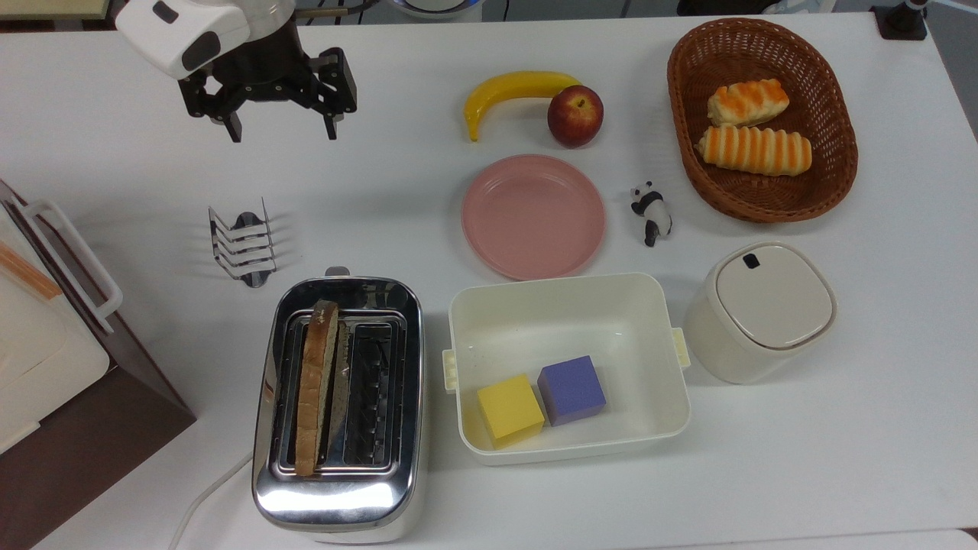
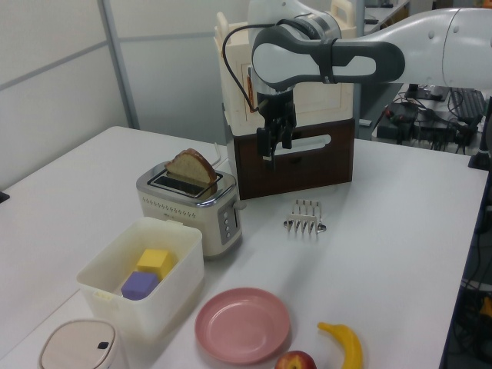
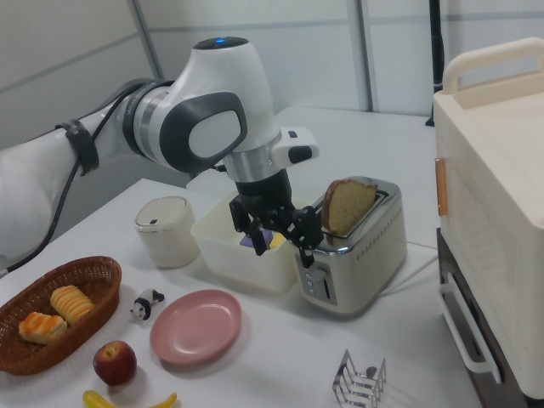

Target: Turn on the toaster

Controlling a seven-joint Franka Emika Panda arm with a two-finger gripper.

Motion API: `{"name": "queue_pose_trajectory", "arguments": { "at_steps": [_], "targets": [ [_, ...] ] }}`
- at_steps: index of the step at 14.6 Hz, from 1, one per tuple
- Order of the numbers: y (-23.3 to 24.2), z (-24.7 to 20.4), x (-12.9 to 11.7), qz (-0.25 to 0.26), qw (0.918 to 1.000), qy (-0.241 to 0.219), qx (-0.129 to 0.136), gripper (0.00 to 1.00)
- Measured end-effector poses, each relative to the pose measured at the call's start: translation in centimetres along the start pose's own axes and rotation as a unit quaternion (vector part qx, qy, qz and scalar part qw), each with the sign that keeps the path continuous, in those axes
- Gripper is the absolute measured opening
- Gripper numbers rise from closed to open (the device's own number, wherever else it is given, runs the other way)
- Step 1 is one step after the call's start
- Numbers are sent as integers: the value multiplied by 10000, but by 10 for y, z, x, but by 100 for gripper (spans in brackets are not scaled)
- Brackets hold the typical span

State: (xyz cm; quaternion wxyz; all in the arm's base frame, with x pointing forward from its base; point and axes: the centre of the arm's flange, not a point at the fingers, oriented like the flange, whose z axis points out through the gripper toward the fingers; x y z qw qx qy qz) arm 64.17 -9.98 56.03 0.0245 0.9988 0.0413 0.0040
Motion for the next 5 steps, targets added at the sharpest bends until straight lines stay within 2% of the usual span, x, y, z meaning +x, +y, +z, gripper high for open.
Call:
{"name": "queue_pose_trajectory", "arguments": {
  "at_steps": [5],
  "targets": [
    [0,0,-2,7,10000,-38,7,100]
  ]
}}
